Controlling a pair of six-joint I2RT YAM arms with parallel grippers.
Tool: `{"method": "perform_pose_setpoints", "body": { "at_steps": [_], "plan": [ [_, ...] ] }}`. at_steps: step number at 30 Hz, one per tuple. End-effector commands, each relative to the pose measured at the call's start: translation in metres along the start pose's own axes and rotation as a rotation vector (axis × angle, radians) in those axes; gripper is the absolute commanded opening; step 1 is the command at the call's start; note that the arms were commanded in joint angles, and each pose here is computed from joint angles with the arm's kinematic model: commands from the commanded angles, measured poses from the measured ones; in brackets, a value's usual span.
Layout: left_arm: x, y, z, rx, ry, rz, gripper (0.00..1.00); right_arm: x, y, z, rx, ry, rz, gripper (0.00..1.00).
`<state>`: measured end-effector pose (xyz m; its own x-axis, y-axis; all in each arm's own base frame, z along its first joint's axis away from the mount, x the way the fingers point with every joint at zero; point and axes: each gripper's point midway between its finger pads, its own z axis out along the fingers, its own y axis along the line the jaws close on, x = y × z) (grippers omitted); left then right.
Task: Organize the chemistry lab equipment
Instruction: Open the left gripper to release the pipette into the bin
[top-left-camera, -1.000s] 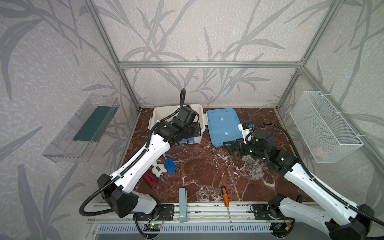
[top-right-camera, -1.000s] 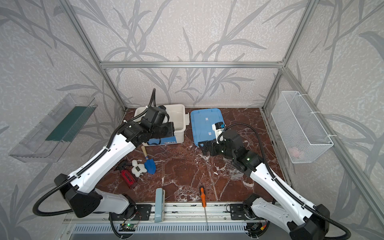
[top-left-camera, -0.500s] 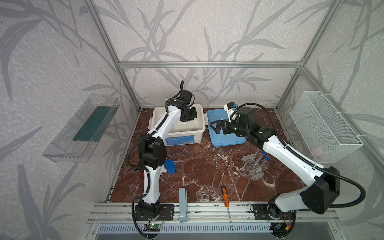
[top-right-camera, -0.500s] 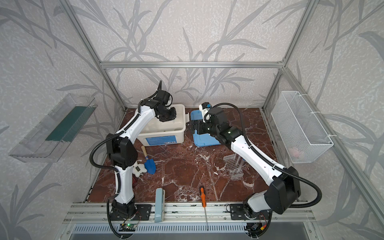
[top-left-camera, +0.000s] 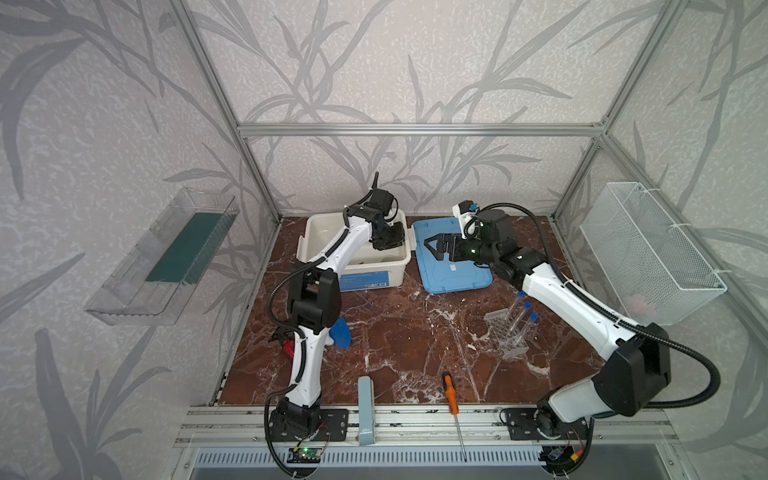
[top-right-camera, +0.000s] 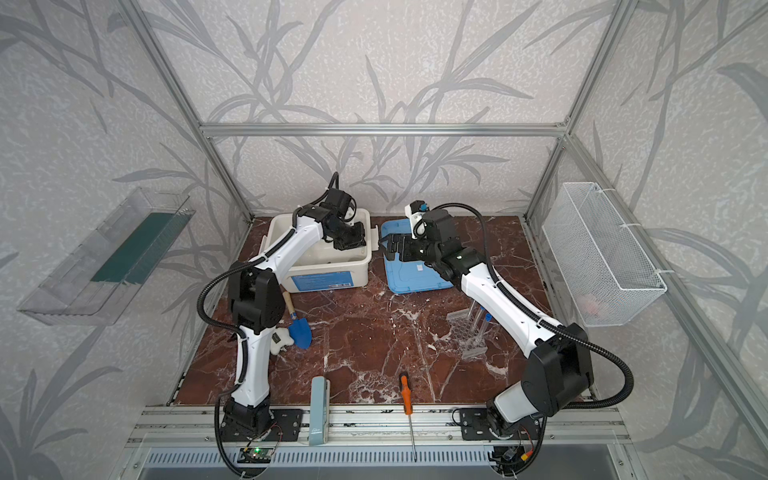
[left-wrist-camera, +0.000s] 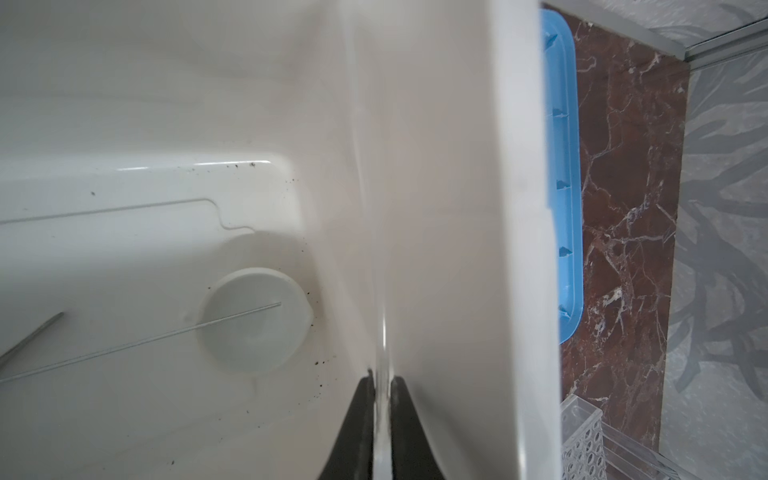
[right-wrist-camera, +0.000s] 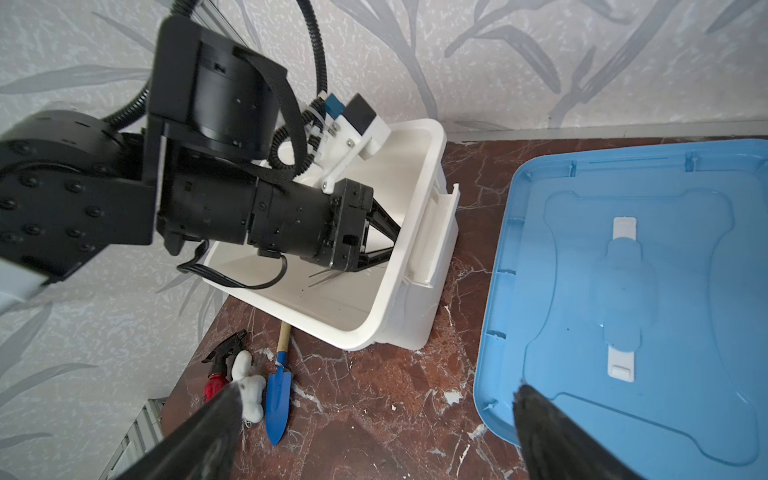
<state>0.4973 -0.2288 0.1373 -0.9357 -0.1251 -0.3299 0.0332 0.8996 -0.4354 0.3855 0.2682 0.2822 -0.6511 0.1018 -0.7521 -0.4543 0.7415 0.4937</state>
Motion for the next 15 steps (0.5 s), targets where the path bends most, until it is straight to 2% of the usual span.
{"method": "perform_pose_setpoints", "body": {
  "at_steps": [1, 15],
  "plan": [
    [0.011, 0.007, 0.021, 0.006, 0.043, -0.019, 0.14, -0.002, -0.001, 0.003, -0.012, -0.009, -0.004, 1.0],
    [0.028, 0.026, 0.051, -0.003, 0.08, -0.026, 0.22, 0.006, -0.009, 0.004, 0.004, 0.006, 0.006, 1.0]
  ]
}}
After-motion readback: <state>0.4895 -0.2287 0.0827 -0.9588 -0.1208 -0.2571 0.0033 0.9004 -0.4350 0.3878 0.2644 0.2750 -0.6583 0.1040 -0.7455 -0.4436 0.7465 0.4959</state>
